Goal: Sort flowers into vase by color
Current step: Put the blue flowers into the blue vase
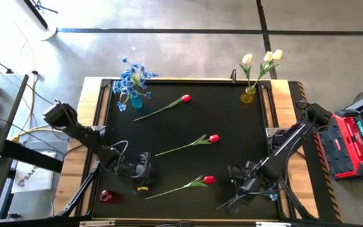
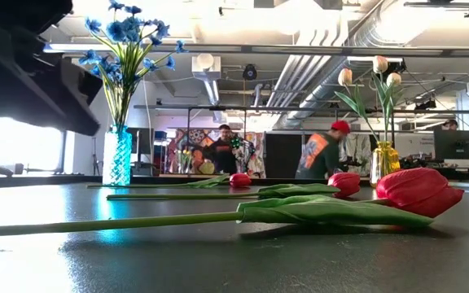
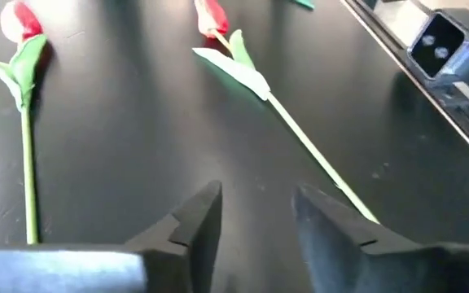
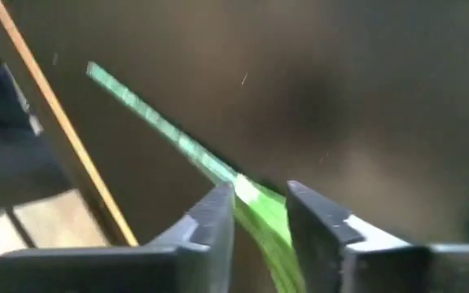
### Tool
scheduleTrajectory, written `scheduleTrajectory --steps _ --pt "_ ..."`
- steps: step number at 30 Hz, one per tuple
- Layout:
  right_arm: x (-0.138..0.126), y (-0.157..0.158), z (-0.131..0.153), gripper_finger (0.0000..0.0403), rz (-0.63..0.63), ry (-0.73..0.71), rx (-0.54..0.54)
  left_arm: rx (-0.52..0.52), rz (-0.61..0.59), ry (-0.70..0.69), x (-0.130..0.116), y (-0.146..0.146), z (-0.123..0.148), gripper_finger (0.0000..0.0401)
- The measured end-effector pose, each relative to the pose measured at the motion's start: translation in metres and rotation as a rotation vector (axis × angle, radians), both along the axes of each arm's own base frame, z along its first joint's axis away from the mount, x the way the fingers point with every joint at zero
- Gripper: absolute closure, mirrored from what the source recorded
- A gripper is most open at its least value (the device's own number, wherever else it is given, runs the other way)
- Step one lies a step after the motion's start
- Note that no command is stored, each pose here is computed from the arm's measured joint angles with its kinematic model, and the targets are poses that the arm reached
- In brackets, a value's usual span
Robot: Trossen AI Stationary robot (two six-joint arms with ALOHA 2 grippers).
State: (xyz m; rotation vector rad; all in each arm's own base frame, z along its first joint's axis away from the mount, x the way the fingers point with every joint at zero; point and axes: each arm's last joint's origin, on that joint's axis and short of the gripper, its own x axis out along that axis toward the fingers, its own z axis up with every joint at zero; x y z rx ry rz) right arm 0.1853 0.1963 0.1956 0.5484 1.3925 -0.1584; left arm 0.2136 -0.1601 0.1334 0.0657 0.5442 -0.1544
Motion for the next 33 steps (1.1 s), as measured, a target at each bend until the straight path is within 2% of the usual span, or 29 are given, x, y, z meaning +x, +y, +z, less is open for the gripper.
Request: scheduleTrajectory --steps 6,10,19,24,27,33 --pt "-0.01 0.003 -0.001 0.0206 0.088 0.048 -0.02 -0.019 0.016 -0.006 0.005 -0.002 0.002 0.0216" --pt "-0.018 0.01 -0.001 0.0178 0.134 0.049 -0.018 -0.046 0.035 0.009 0.005 -0.001 0.001 0.0209" --pt "-0.032 0.023 -0.001 0.0196 0.167 0.083 0.034 -0.069 0.049 0.02 0.005 -0.001 0.001 0.0208" --pt "-0.04 0.027 -0.003 0.0208 0.149 0.039 -0.042 -0.075 0.053 0.02 0.005 -0.001 0.001 0.0208" --pt "-0.047 0.028 -0.013 0.0208 0.158 0.096 -0.124 -0.08 0.057 0.019 0.005 0.0 0.001 0.0208" --pt "-0.047 0.039 -0.038 0.0209 0.224 0.138 -0.175 -0.094 0.068 0.021 0.005 0.0 0.001 0.0208"
